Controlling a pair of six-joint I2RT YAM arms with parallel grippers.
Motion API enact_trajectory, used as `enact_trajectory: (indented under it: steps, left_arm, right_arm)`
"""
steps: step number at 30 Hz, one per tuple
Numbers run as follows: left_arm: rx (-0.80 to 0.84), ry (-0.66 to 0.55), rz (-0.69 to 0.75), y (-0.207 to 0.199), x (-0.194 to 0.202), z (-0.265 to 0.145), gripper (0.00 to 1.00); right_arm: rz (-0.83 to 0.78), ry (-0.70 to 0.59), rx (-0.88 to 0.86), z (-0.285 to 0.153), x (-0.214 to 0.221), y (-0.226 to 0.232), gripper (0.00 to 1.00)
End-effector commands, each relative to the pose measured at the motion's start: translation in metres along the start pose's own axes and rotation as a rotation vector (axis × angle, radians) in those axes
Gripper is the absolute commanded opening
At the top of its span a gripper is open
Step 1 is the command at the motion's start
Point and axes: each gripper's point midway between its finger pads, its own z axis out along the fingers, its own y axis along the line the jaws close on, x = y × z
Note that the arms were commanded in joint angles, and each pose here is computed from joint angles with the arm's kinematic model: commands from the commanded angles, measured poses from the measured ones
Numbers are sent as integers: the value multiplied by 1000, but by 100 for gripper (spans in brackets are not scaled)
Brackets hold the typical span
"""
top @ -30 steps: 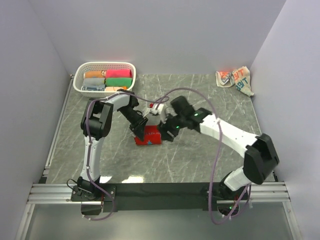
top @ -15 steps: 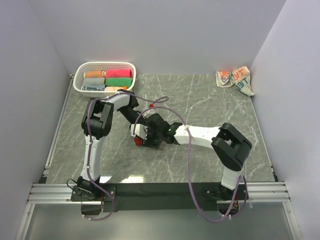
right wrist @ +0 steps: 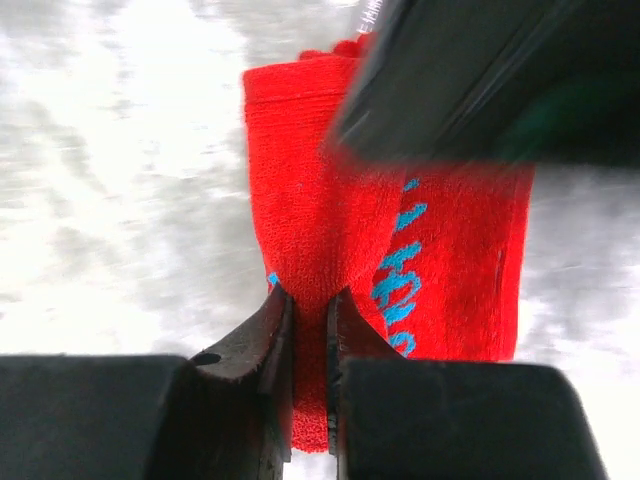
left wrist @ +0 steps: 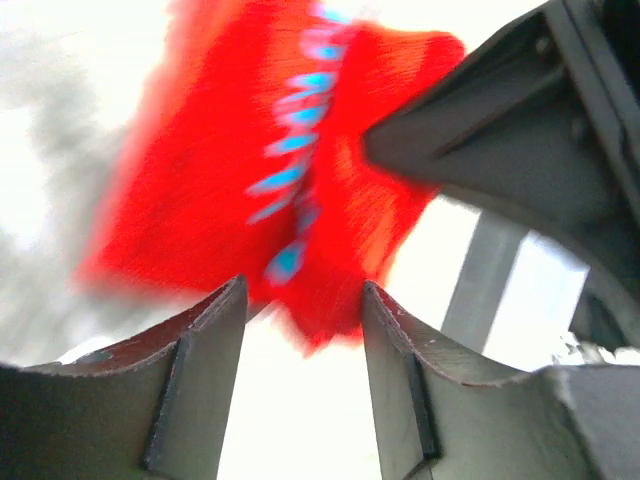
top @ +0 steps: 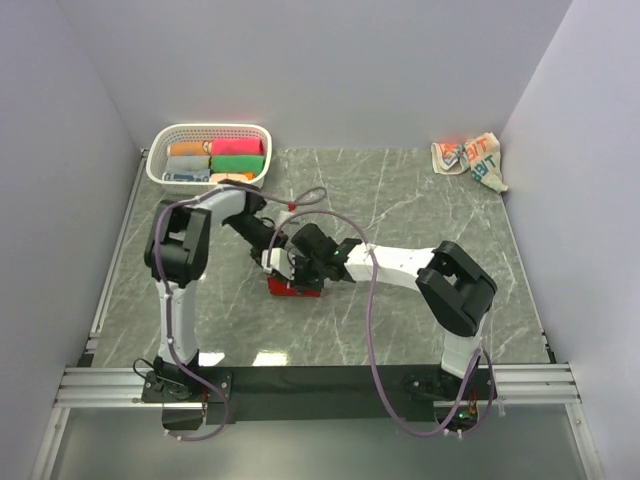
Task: Roll the towels
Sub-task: Roll the towel
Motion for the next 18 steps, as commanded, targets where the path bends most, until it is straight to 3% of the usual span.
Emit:
enact_trajectory:
  steps: [1,6,7,9,13,14,17,18]
  left_arm:
    - [-188,-163,111,30,-12,-56,55]
    - [-363,-414,119,23,-13,-126,57]
    - [-377,-418,102,20,-2,-119,57]
    - [-515,-468,191,12,0,-144,59]
    - [-594,-426,341,-14,23,-122,62]
    - [-624,-423,439,-29,16,-119,63]
    - [-672,-357,520,-35,28,-89,67]
    - [-686,-374,626,-49,16,-83,71]
  right_arm:
    - [216,67,-255,-22,14,50,0]
    - [427,36,-405,-31,5,64,0]
    - [472,51,-429,-26,11,63,0]
    - [541,42,-494,-27,4,62,0]
    - [667,60,-609,-14,8,55,0]
    - [688,51,-623,-16,4,47,0]
    - [743,40,-714,-13,2,45,0]
    - [751,37,-720,-12,4,42,0]
